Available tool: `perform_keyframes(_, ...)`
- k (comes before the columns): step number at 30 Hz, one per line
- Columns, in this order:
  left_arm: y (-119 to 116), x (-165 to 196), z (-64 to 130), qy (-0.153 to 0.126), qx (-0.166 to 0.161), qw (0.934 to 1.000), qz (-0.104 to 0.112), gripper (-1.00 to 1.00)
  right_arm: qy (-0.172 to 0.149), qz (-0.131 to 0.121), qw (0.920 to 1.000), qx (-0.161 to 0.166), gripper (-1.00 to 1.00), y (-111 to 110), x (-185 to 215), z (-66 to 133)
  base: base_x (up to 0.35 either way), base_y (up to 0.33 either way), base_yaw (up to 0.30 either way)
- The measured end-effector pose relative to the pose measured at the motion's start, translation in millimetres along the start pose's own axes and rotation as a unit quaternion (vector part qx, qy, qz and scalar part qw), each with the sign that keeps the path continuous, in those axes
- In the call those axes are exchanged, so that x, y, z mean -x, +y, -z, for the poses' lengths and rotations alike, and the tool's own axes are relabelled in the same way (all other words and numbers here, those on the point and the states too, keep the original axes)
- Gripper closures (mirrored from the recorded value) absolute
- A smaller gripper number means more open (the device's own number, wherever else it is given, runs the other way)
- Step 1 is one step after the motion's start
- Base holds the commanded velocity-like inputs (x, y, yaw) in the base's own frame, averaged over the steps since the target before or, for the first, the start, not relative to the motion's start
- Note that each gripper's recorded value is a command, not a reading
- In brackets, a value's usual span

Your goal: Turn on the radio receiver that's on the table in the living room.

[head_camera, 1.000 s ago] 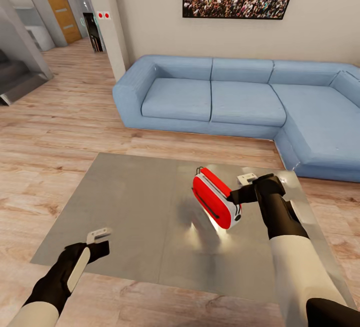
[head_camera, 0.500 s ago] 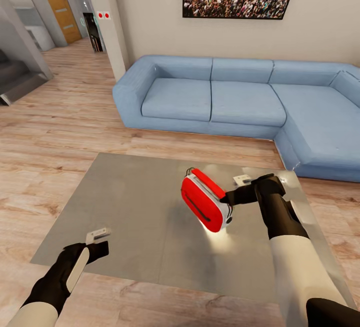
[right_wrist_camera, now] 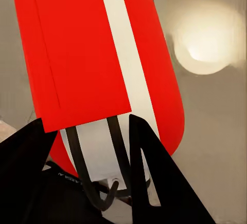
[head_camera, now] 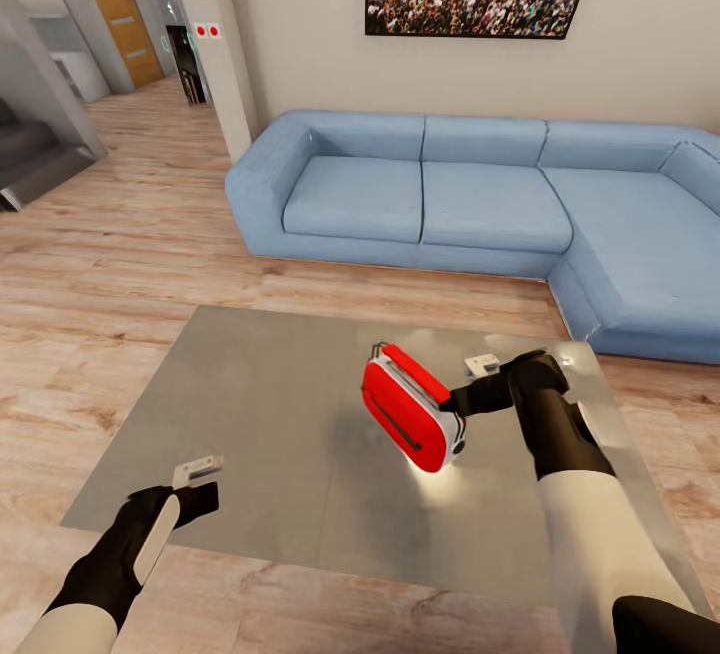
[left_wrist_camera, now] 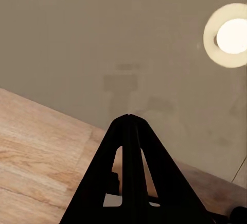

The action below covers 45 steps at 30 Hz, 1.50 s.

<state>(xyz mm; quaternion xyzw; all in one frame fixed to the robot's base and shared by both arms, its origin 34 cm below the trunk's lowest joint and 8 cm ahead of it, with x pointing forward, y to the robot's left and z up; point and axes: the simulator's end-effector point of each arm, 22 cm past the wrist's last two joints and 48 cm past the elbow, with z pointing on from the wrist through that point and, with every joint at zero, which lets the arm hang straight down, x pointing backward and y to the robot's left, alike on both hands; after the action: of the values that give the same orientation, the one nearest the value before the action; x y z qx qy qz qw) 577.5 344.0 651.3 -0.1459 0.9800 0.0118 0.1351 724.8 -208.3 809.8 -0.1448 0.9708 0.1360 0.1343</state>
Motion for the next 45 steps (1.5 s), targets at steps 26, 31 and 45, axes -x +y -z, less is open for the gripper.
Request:
perform_keyframes(26,-3.5,-0.9,-0.2,0.0,-0.002,1.0,0.0,1.0,-0.051,0.061,0.9965,-0.027,1.0,-7.0,15.7,-17.4,0.0,0.0,0.0)
perform_keyframes(31,-3.7,-1.0,-0.2,0.0,-0.002,1.0,0.0,1.0,-0.062,0.052,0.9967,-0.012,1.0,-1.0,19.5,-17.3,0.0,0.0,0.0)
perform_keyframes(45,-4.8,-1.1,-5.4,0.0,-0.003,1.0,0.0,1.0,-0.068,0.023,0.9974,-0.008,1.0,-12.6,15.6,-21.0,0.0,0.0,0.0)
